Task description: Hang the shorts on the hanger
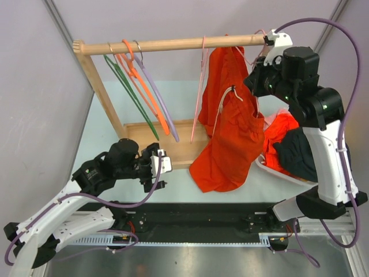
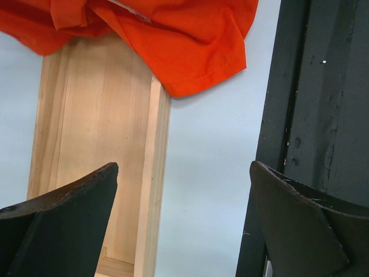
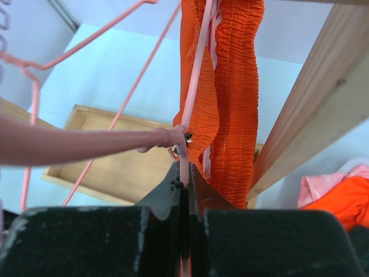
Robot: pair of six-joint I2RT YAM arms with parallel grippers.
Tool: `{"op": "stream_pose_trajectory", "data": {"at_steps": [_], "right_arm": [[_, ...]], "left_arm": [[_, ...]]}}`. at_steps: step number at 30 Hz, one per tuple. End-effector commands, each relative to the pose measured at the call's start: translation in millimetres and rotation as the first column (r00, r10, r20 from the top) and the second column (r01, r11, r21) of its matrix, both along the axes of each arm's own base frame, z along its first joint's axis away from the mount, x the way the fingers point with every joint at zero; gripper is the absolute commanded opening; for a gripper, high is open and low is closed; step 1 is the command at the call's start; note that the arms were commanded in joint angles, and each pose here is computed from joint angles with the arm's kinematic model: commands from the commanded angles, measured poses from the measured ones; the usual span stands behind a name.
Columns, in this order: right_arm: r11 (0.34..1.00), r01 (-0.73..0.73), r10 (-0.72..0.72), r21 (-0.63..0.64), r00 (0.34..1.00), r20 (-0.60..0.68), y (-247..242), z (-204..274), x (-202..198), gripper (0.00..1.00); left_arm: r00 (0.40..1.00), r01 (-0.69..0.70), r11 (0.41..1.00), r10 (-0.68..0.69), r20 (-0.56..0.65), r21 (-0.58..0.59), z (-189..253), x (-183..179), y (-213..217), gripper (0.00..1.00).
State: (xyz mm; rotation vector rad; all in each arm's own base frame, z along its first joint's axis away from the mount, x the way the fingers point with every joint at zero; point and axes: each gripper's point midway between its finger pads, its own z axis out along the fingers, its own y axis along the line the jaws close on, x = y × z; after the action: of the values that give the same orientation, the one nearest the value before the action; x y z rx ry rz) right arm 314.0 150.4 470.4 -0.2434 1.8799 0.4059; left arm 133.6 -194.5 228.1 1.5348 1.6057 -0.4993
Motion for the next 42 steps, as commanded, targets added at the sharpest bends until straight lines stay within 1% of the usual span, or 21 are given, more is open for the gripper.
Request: {"op": "stream_pose_trajectory", "data": {"at_steps": [1, 7, 10, 12, 14, 16, 17, 21, 23, 24, 25, 27, 28, 31, 33, 35, 36, 38, 39, 41, 42], "right_arm": [[0.996, 0.077, -0.082, 0.05, 0.991, 0.11, -3.5, 30.3, 23.2, 0.0], [0.994, 0.096, -0.099, 0.046, 0.993, 0.067, 3.4, 13.6, 42.2, 0.0], [0.996, 0.091, -0.092, 0.024, 0.995, 0.034, 7.1, -3.6, 48.1, 0.0], [0.997, 0.078, -0.078, 0.01, 0.997, 0.024, 7.6, -10.0, 46.6, 0.18], [0.998, 0.065, -0.066, 0.022, 0.997, 0.043, 6.9, -4.3, 39.2, 0.29], [0.998, 0.063, -0.064, 0.022, 0.997, 0.049, 5.7, -8.8, 36.3, 0.33], [0.998, 0.058, -0.06, 0.028, 0.996, 0.07, 2.3, -3.8, 28.2, 0.39], [0.998, 0.055, -0.057, 0.025, 0.993, 0.101, -6.5, -4.1, 11.7, 0.5], [0.999, 0.043, -0.045, 0.018, 0.994, 0.097, -8.4, -9.6, 5.1, 0.6], [0.999, 0.017, -0.02, 0.028, 0.994, 0.109, -9.2, -6.2, -4.3, 0.63], [0.999, 0.01, -0.014, 0.035, 0.994, 0.113, -11.0, -5.5, -8.9, 0.7], [0.995, -0.091, 0.086, 0.049, 0.992, 0.09, 0.1, -14.6, -22.7, 0.79], [0.993, -0.107, 0.1, 0.055, 0.989, 0.109, -4.7, -9.9, -33.9, 0.87], [0.988, -0.14, 0.132, 0.067, 0.985, 0.114, -12.5, -13.0, -52.8, 0.95], [0.984, -0.163, 0.154, 0.079, 0.983, 0.1, -15.3, -21.2, -64.8, 0.97], [0.982, -0.153, 0.139, 0.107, 0.981, 0.135, -26.4, -17.3, -84.5, 0.98], [0.981, -0.156, 0.143, 0.117, 0.984, 0.11, -27.1, -31.5, -86.4, 0.98], [0.982, -0.132, 0.114, 0.132, 0.984, 0.133, -38.2, -32.8, -102.5, 0.99], [0.984, -0.112, 0.098, 0.138, 0.99, 0.106, -42.4, -40.7, -107.2, 0.99], [0.988, -0.052, 0.042, 0.145, 0.997, 0.067, -53.6, -52.1, -111.0, 1.0], [0.989, 0.018, -0.026, 0.144, 0.998, 0.049, -66.6, -57.7, -116.0, 1.0]], "left_arm": [[1.0, -0.016, 1.0, 0.016, 0.015, -0.021, 5.3, 1.8, 0.2, 1.0], [0.999, -0.033, 0.999, 0.033, 0.009, -0.023, 2.9, -0.8, 5.1, 1.0], [0.996, -0.084, 0.996, 0.084, 0.015, -0.029, 2.2, 5.1, 8.2, 1.0], [0.987, -0.16, 0.986, 0.16, -0.004, -0.054, 5.4, 14.4, 11.6, 1.0], [0.976, -0.214, 0.972, 0.21, -0.052, -0.091, 11.7, 21.1, 11.7, 1.0], [0.965, -0.256, 0.957, 0.244, -0.097, -0.134, 22.1, 27.1, 13.0, 1.0], [0.957, -0.28, 0.947, 0.262, -0.126, -0.157, 26.1, 27.1, 13.9, 0.99], [0.929, -0.357, 0.904, 0.318, -0.188, -0.236, 40.1, 31.8, 24.4, 1.0], [0.917, -0.391, 0.881, 0.347, -0.197, -0.267, 47.4, 33.7, 30.2, 1.0], [0.898, -0.437, 0.853, 0.395, -0.194, -0.285, 52.5, 42.9, 38.6, 1.0], [0.886, -0.461, 0.832, 0.413, -0.209, -0.309, 58.5, 45.9, 42.3, 1.0], [0.844, -0.535, 0.761, 0.499, -0.197, -0.366, 76.4, 57.6, 62.3, 1.0], [0.834, -0.549, 0.741, 0.517, -0.194, -0.387, 82.9, 58.2, 67.5, 1.0], [0.778, -0.611, 0.672, 0.608, -0.159, -0.417, 97.3, 55.8, 91.8, 1.0], [0.732, -0.657, 0.636, 0.666, -0.142, -0.405, 99.1, 51.2, 106.6, 1.0], [0.711, -0.673, 0.631, 0.696, -0.102, -0.385, 100.6, 49.8, 116.4, 1.0], [0.667, -0.714, 0.599, 0.74, -0.092, -0.362, 97.4, 51.8, 128.1, 1.0], [0.642, -0.722, 0.593, 0.766, -0.024, -0.357, 107.3, 51.5, 139.7, 1.0], [0.574, -0.771, 0.536, 0.819, -0.012, -0.343, 107.2, 53.5, 156.3, 1.0], [0.514, -0.806, 0.491, 0.858, 0.021, -0.331, 113.0, 52.0, 171.2, 1.0], [0.44, -0.853, 0.426, 0.898, 0.025, -0.3, 108.4, 50.7, 186.7, 1.0]]}}
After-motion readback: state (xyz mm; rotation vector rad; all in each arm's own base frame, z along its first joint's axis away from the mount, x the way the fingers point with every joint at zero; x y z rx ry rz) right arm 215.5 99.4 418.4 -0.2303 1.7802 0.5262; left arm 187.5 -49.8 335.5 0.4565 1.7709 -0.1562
